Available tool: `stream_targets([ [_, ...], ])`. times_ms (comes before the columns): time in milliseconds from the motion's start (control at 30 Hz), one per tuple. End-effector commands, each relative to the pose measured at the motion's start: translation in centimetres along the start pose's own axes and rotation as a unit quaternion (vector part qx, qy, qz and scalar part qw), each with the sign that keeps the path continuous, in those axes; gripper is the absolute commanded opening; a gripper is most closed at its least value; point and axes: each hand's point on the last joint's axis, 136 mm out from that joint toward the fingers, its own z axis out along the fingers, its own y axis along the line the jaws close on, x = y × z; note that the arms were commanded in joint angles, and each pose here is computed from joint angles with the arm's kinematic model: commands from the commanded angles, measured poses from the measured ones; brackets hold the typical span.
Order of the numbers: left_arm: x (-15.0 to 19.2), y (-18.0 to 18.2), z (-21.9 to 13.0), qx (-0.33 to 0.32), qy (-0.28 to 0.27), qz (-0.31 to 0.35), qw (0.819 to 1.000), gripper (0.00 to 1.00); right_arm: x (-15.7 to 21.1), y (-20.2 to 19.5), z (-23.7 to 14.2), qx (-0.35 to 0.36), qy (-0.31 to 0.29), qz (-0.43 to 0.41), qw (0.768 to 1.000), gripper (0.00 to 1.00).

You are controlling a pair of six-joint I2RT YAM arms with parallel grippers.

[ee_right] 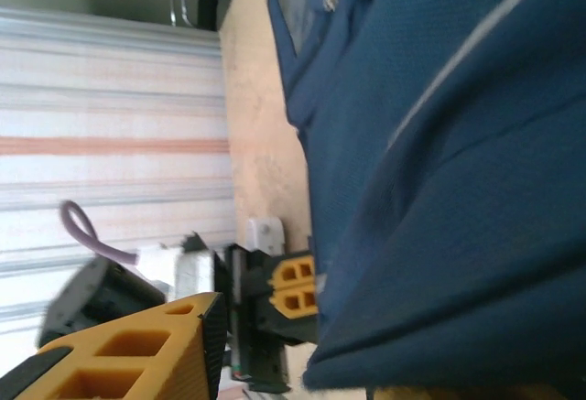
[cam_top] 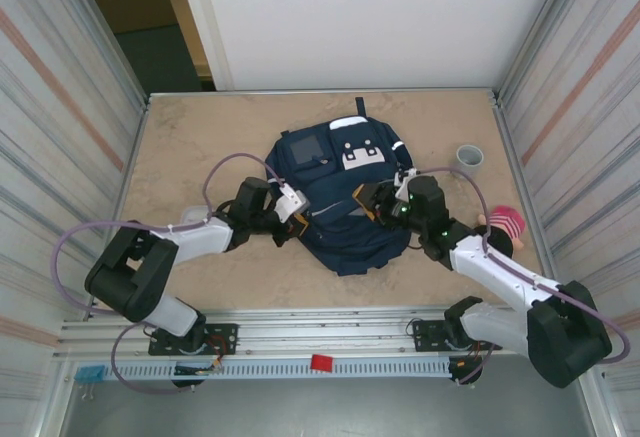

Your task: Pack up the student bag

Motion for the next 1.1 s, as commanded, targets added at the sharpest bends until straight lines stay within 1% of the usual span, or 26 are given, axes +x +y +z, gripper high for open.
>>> stream_targets([
  [0, -1.6, -1.5, -0.6, 0.027, -0.028, 0.006, 0.999, 0.00, 0.7, -1.1, 0.3, 0.009, -0.020, 0.010, 1.000, 0.42],
  [100, -1.8, -1.6, -0.7, 0.028, -0.030, 0.003, 0.999, 0.00, 1.6, -1.5, 1.2, 0.009, -0.015, 0.010, 1.000, 0.40],
  [367, -2.4, -2.5, -1.1, 0.038, -0.032, 0.006, 0.999, 0.00, 3.0, -1.4, 4.2, 0.001, -0.008, 0.014, 1.000, 0.29],
  [433, -2.4, -2.8, -1.1, 0.041, -0.029, 0.008, 0.999, 0.00, 3.0, -1.1, 4.6, -0.006, -0.011, 0.014, 1.000, 0.24],
  [567, -2.1, -3.9, -1.3, 0.052, -0.017, 0.010, 0.998, 0.00, 2.3, -0.4, 5.1, -0.013, -0.023, 0.003, 1.000, 0.08],
  [633, -2.0, -4.7, -1.4, 0.060, -0.012, 0.011, 0.998, 0.00, 1.8, 0.2, 5.5, -0.015, -0.027, -0.007, 1.000, 0.04],
  [733, -2.4, -6.6, -1.5, 0.082, -0.015, 0.020, 0.996, 0.00, 1.5, 1.0, 6.3, -0.019, -0.023, -0.014, 0.999, 0.02],
  [900, -2.7, -9.2, -0.8, 0.105, -0.006, 0.031, 0.994, 0.00, 1.2, 2.5, 7.6, -0.043, -0.012, -0.012, 0.999, 0.00],
  [1067, -3.9, -11.2, -0.1, 0.129, -0.014, 0.037, 0.991, 0.00, 1.2, 3.0, 7.6, -0.046, -0.012, -0.014, 0.999, 0.00],
])
